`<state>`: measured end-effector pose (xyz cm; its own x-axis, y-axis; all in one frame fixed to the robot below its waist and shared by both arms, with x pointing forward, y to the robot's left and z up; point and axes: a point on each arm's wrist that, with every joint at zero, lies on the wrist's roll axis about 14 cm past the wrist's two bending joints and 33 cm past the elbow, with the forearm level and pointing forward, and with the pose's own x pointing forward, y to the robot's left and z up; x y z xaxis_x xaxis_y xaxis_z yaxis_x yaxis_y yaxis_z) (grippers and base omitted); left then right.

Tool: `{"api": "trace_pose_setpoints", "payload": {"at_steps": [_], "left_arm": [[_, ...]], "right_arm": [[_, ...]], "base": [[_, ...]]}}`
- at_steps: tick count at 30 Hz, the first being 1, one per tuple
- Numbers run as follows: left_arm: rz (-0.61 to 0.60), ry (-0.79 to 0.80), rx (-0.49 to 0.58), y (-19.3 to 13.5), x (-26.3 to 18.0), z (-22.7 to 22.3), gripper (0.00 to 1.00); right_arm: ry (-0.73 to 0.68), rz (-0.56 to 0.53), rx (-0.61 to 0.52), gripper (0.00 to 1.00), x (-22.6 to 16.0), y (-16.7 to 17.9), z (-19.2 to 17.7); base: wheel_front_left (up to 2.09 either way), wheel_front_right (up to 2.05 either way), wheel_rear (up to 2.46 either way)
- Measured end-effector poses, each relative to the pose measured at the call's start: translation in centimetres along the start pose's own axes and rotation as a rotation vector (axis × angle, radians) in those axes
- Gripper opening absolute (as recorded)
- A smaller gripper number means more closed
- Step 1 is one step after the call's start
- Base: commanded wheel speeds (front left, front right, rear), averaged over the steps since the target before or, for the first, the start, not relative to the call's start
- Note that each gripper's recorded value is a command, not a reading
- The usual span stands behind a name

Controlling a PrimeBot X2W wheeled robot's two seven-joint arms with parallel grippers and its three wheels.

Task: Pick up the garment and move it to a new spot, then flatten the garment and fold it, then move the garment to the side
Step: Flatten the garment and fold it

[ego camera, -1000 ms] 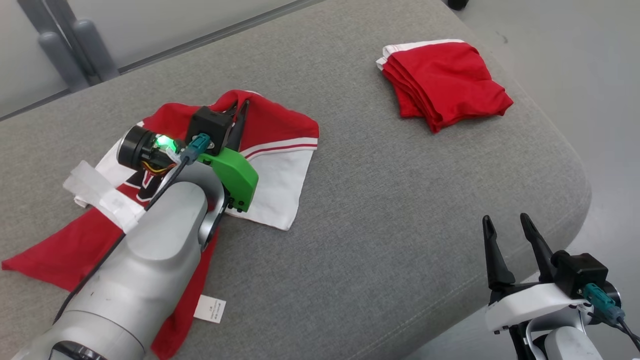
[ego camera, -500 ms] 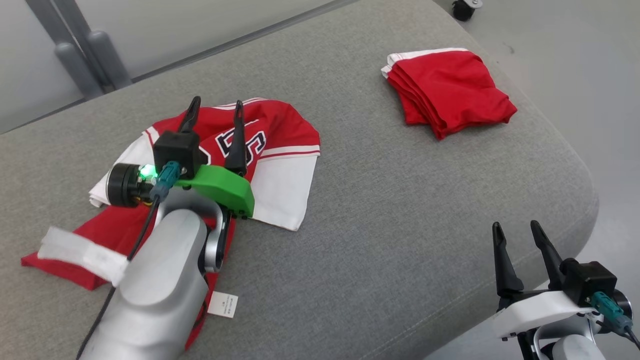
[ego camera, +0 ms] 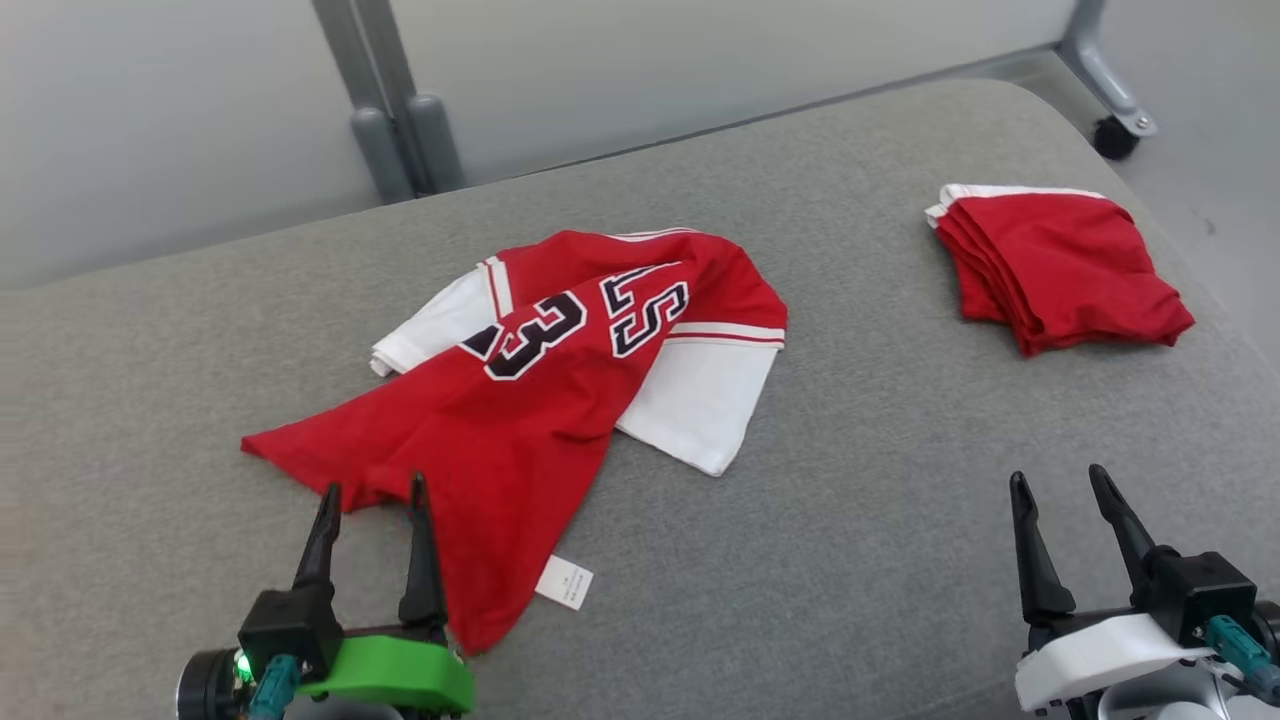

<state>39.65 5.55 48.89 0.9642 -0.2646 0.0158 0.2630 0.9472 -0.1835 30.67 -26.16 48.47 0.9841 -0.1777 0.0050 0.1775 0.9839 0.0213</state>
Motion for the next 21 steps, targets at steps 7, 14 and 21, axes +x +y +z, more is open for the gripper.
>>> {"api": "trace_pose_setpoints", "payload": {"at_steps": [7, 14, 21], "left_arm": [[0.156, 0.021, 0.017, 5.1, -5.6, -0.6, 1.0], [0.294, 0.065, 0.005, 8.9, -10.7, -2.0, 1.0], [0.351, 0.03, 0.0, 10.3, -12.5, -1.1, 1.0]], "right_arm": [[0.008, 0.141, -0.021, 1.0, 1.3, 3.8, -0.4], [-0.017, 0.255, -0.016, 1.0, 2.2, 7.5, 0.3], [-0.036, 0.309, -0.003, 1.0, 2.0, 9.5, 0.8]], "base": [[0.0, 0.0, 0.0], [0.0, 0.0, 0.0], [0.0, 0.0, 0.0]]}}
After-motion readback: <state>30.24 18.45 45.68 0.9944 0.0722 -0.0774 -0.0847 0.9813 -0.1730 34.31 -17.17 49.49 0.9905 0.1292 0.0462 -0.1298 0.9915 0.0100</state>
